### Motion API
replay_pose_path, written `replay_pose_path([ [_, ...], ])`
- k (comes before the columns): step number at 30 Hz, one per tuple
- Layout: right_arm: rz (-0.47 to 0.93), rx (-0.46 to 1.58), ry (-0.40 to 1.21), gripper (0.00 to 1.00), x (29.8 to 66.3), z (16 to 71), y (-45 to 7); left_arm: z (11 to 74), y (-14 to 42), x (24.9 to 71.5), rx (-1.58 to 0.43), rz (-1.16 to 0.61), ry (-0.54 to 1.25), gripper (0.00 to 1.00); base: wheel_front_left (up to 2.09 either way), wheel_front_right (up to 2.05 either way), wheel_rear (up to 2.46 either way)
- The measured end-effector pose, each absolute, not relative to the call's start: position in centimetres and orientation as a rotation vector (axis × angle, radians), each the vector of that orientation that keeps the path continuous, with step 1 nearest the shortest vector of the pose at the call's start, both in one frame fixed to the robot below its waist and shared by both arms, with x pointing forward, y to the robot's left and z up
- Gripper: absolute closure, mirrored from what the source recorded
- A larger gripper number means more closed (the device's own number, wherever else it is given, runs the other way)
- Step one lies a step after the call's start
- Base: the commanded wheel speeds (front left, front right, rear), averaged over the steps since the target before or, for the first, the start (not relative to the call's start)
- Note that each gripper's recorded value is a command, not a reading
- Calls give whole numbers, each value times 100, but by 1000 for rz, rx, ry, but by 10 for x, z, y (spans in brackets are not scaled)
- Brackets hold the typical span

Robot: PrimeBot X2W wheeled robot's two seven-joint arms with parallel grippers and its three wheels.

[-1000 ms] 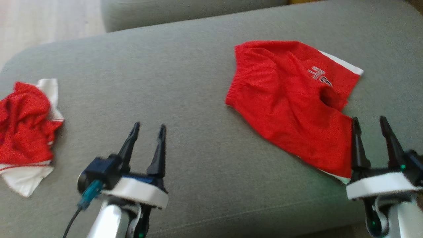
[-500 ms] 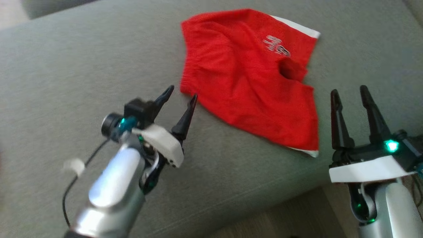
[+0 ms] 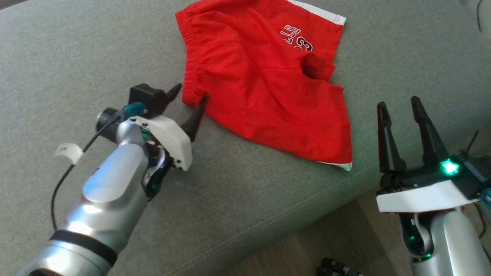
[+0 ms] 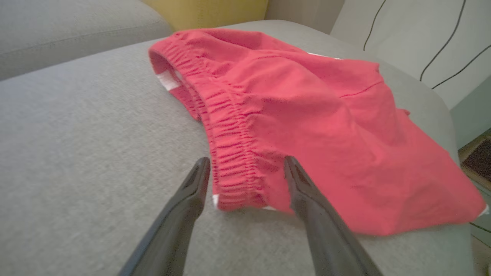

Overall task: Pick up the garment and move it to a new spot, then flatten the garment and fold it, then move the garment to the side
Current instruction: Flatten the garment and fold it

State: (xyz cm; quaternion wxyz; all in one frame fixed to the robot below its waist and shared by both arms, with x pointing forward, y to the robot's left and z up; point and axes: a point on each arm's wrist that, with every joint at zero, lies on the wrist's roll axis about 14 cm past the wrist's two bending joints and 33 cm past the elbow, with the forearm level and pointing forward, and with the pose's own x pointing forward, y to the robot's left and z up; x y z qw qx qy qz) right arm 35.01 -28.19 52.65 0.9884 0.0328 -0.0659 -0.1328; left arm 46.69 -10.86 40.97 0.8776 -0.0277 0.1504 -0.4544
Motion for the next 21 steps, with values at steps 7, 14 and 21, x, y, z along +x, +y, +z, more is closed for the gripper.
replay_pose_path([
  [7,-224,67,-126,0,355,525,-268,399,-119,449,-75,-1009,390,100,0,0,0],
  [14,-222,59,-141,0,356,529,-269,415,-105,457,-109,-978,326,100,0,0,0],
  [21,-168,53,-175,0,363,539,-254,431,-63,440,-96,-928,270,100,0,0,0],
])
